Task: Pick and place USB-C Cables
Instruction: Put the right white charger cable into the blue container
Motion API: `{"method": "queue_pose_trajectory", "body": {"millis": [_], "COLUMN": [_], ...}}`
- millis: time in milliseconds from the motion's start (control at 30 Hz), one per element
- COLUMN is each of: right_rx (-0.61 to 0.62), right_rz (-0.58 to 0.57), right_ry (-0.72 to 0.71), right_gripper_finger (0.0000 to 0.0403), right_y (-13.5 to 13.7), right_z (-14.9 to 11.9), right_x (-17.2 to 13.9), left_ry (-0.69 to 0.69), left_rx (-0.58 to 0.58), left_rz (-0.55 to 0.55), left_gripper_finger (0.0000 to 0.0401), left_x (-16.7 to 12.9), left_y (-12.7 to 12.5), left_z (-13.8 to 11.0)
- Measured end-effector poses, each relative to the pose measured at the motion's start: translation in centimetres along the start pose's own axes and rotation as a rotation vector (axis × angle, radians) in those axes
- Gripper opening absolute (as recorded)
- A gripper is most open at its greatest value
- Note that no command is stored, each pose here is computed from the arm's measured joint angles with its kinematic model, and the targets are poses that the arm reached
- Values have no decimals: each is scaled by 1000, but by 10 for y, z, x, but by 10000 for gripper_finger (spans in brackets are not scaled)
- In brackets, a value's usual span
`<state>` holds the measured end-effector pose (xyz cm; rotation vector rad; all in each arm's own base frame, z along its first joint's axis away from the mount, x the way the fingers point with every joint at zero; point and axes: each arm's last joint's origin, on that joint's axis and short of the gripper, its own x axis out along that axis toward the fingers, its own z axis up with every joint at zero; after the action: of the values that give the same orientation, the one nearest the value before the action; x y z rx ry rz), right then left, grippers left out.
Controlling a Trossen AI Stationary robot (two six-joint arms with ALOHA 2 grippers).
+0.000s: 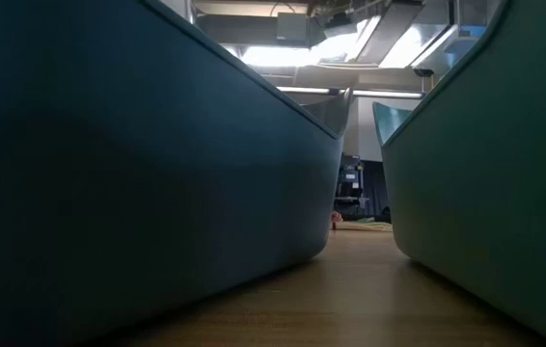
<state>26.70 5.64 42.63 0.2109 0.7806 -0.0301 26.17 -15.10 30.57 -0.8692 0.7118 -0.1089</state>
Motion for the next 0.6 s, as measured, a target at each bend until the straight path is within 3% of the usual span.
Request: {"method": "queue_pose_trajectory", "body": {"millis": [233,433,600], "right_rx": [4,32,32], "right_rz": [8,26,25], "right_ry": [-19,-12,-11], "right_gripper_finger": [243,243,243], "right_y": [1,1,1], "right_z": [2,2,2], "right_x": [0,0,0], "left_ry": [157,145,116], "left_rx": [-105,-237,-273], "left_rz": [163,247,275], "left_gripper_finger": [12,12,12], "left_x": [65,84,89], "left_y": [36,58,69], "left_z": [-9,2,11]}}
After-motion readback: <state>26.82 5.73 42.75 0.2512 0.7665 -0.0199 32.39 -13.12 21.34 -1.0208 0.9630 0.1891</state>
